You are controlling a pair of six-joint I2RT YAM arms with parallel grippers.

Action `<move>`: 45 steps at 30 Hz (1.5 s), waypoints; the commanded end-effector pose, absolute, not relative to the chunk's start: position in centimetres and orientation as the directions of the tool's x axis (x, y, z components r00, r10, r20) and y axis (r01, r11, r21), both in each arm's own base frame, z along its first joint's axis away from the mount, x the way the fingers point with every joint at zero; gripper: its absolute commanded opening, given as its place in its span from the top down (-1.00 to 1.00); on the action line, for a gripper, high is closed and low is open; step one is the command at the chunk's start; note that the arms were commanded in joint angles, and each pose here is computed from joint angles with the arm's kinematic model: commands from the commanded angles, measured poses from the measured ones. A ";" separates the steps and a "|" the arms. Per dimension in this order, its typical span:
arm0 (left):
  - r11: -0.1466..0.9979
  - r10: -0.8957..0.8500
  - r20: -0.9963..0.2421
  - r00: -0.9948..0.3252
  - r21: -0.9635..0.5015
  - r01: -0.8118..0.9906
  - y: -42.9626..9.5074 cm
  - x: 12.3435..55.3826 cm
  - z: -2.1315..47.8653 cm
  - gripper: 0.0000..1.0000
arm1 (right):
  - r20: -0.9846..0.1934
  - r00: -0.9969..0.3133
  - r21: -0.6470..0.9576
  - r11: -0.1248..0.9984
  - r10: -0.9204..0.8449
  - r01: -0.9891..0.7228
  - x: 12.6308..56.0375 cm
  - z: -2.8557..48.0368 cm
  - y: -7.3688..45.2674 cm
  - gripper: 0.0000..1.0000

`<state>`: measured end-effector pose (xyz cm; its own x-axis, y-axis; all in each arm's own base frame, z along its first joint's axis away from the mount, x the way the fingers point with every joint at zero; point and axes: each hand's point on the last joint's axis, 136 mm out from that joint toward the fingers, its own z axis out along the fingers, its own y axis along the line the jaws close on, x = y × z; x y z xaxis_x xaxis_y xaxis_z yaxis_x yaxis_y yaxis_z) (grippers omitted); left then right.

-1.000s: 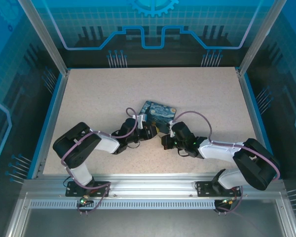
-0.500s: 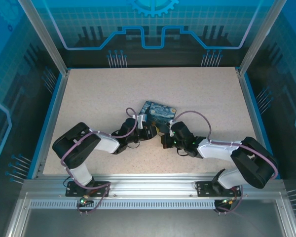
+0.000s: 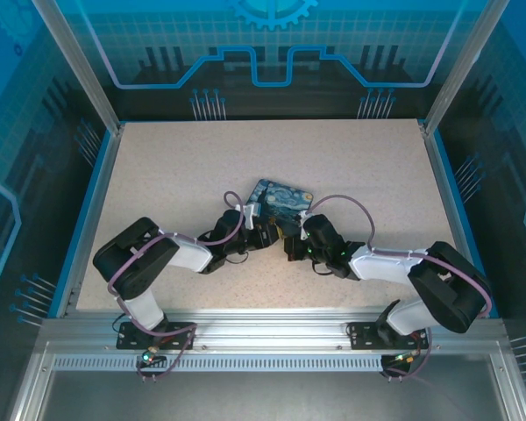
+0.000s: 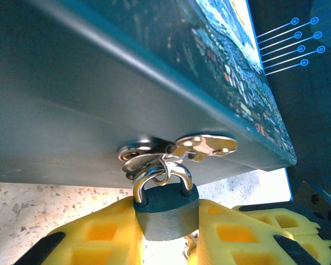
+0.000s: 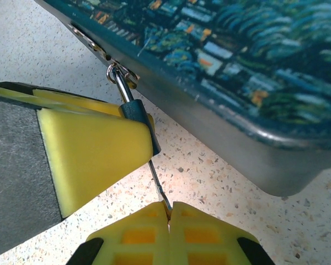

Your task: Unlock the padlock with the key

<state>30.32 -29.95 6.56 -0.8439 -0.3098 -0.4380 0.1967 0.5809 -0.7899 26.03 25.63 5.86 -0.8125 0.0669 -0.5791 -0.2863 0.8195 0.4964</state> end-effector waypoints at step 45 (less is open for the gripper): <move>0.508 -0.327 -0.469 -0.820 -0.819 0.266 -31.6 30.9 10.9 0.49 | -0.776 -0.605 0.517 0.729 0.178 -0.448 29.1 11.5 26.9 0.99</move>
<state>31.31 -30.17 8.54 -0.8140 -0.3467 -0.4660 0.2138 0.5671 -0.7954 27.60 25.74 7.56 -0.7184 0.1324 -0.6829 -0.3467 0.7830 0.5165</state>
